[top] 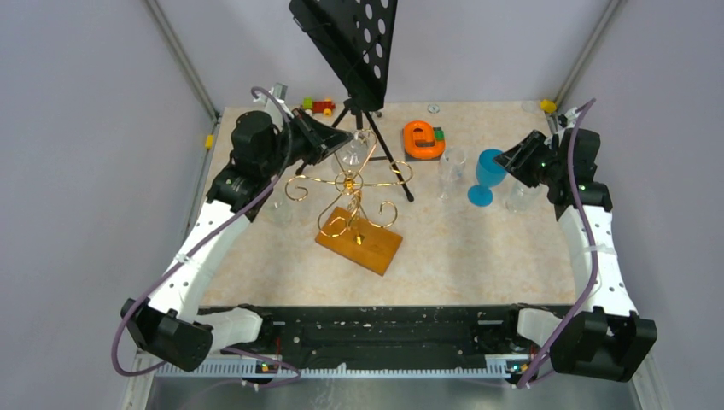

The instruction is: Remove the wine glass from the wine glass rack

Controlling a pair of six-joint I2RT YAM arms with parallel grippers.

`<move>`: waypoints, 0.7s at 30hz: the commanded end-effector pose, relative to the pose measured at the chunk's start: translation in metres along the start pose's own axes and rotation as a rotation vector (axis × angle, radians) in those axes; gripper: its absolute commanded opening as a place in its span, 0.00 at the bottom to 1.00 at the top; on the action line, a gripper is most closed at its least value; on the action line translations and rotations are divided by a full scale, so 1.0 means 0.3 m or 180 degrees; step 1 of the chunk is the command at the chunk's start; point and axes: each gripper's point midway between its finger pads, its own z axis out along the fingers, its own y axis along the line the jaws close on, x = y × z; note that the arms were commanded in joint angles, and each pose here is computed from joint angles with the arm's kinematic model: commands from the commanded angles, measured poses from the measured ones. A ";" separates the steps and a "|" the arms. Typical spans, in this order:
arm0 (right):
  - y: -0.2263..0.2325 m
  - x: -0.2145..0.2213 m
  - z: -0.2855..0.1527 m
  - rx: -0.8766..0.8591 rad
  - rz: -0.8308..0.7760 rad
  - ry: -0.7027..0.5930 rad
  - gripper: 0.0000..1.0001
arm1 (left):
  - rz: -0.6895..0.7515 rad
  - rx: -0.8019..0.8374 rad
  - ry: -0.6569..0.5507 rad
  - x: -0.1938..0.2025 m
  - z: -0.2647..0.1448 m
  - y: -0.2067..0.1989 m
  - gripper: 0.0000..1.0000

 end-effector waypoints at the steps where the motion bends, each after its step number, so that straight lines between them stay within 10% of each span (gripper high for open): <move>1: 0.032 -0.038 -0.039 -0.0101 -0.0069 -0.0177 0.42 | 0.0177 0.0356 -0.0440 -0.120 -0.037 -0.103 0.00; 21: 0.037 -0.046 -0.047 -0.0101 -0.0098 -0.0197 0.42 | -0.0041 0.0638 -0.0823 -0.272 -0.057 -0.080 0.00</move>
